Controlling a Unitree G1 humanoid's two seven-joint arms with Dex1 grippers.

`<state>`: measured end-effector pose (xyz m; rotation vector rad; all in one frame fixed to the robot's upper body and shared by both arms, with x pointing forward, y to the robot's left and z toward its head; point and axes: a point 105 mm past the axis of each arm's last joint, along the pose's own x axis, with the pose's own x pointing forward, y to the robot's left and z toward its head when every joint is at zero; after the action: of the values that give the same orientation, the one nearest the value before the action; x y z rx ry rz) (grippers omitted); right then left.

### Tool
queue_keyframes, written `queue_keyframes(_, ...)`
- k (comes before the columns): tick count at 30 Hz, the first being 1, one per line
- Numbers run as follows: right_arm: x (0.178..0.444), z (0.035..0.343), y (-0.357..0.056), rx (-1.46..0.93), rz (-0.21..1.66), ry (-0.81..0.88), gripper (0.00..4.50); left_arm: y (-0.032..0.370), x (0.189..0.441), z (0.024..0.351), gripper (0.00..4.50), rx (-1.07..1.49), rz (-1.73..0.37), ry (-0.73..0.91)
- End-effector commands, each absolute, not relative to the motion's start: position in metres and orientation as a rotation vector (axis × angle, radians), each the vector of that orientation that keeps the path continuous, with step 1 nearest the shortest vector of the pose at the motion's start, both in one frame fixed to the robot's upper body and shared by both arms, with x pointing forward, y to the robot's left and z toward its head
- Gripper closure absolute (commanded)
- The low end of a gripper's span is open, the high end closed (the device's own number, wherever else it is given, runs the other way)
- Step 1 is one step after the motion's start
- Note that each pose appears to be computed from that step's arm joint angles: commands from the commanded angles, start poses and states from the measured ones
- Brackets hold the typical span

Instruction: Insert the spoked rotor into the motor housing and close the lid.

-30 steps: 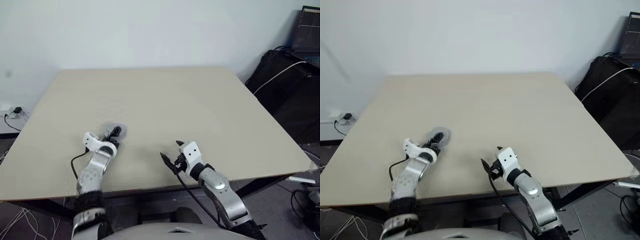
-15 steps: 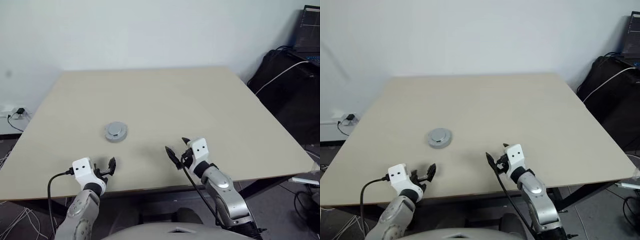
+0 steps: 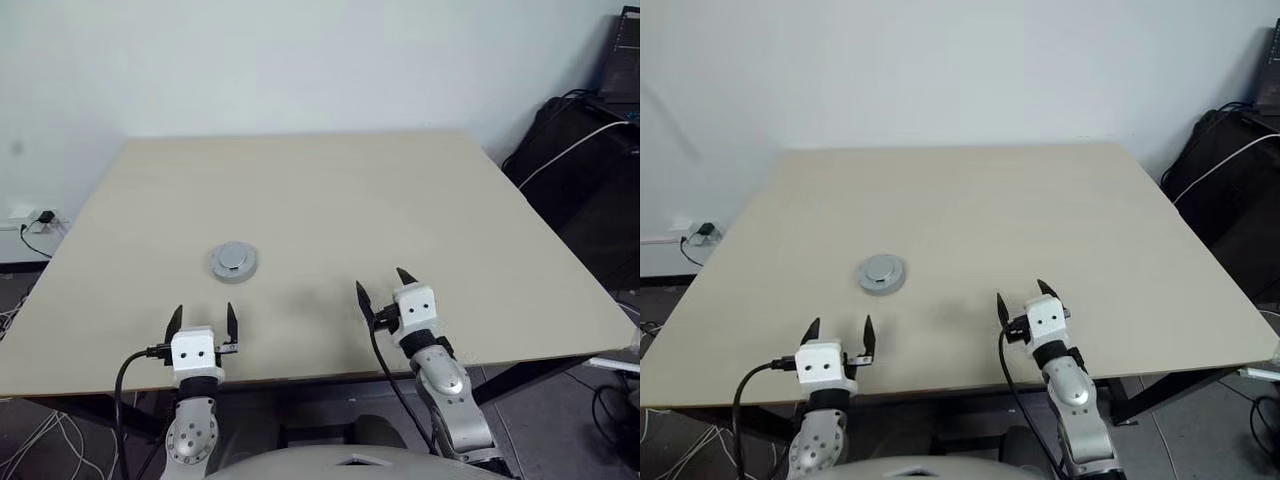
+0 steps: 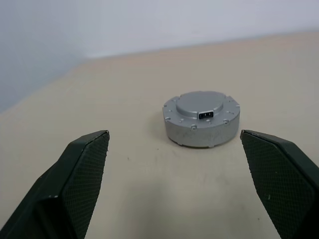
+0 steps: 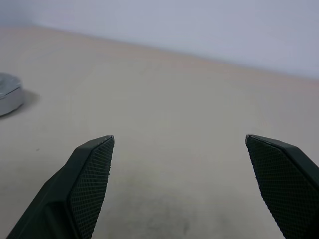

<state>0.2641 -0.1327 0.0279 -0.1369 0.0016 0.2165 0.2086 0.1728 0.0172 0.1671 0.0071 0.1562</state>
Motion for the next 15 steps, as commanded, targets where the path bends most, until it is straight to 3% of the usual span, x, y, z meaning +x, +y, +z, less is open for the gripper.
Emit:
queue_keyframes(1, 0.2631, 0.0408, -0.1429, -0.131, 0.129, -0.084, 0.0, 0.1722, 0.2145, 0.0282, 0.03, 0.171, 0.143, -0.051)
queue_keyframes(15, 0.2668, 0.0412, -0.1398, -0.101, 0.137, -0.053, 0.0, 0.178, 0.2216, 0.0367, 0.03, 0.159, 0.168, -0.081)
